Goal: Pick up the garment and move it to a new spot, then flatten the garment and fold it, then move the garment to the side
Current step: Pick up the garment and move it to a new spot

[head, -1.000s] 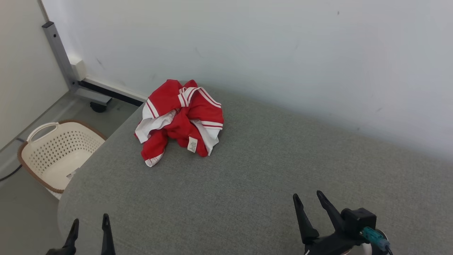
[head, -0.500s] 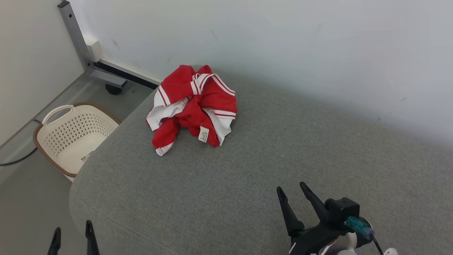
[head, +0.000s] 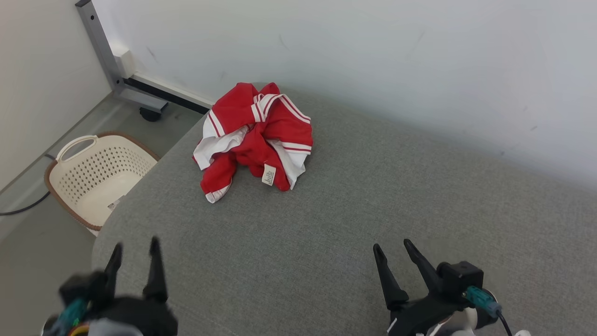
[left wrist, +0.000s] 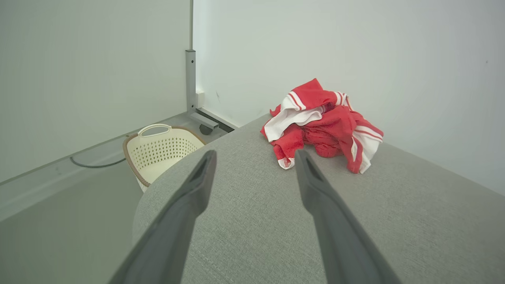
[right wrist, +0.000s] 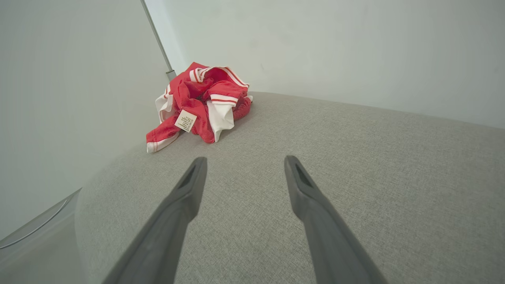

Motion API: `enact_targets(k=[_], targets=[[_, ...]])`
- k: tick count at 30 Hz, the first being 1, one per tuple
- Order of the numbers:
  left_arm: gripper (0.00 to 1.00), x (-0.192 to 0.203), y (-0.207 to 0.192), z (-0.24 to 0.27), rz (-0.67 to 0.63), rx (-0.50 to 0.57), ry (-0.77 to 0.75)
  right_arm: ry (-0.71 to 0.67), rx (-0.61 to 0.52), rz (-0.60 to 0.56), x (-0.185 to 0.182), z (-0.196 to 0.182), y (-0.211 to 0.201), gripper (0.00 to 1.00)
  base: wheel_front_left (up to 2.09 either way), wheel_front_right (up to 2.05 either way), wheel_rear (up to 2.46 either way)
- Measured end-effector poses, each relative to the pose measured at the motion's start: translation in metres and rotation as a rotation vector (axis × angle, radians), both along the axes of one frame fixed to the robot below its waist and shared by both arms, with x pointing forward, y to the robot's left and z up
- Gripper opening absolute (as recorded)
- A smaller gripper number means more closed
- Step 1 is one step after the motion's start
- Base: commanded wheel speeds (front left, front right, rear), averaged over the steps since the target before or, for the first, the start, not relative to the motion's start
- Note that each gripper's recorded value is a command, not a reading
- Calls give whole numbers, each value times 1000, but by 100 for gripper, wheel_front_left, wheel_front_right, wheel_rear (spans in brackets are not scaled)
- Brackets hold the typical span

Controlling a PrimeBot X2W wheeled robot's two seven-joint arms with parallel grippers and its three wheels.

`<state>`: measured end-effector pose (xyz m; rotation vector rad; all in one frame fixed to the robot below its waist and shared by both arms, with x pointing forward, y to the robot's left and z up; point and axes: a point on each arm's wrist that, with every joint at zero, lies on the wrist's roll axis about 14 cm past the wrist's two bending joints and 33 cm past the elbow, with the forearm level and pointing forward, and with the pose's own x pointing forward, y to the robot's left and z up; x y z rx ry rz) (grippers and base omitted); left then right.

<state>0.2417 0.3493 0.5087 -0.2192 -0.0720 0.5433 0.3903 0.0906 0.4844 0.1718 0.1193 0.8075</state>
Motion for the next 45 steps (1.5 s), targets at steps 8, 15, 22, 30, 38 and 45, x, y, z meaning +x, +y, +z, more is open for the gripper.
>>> enact_targets(k=[8, 15, 22, 30, 38, 45], targets=[[100, 85, -8, 26, -213, 10, 97, 25, -38, -19, -5, -13, -14, 100, 0, 0, 0], [100, 136, 13, 59, -231, -6, 151, -65, -69, 6, 2, 20, -9, 100, 0, 0, 0], [100, 190, 13, 49, -244, -63, 236, -81, -68, -49, 20, 34, -29, 100, 0, 0, 0], [100, 254, -6, -2, -314, -114, 415, -6, -83, -167, 42, 7, -73, 100, 0, 0, 0], [100, 290, -21, -56, -309, -148, 604, 86, -118, -274, 47, -29, -114, 100, 0, 0, 0], [0, 296, -28, -85, -284, -119, 730, 127, -131, -328, 45, -42, -135, 100, 0, 0, 0]])
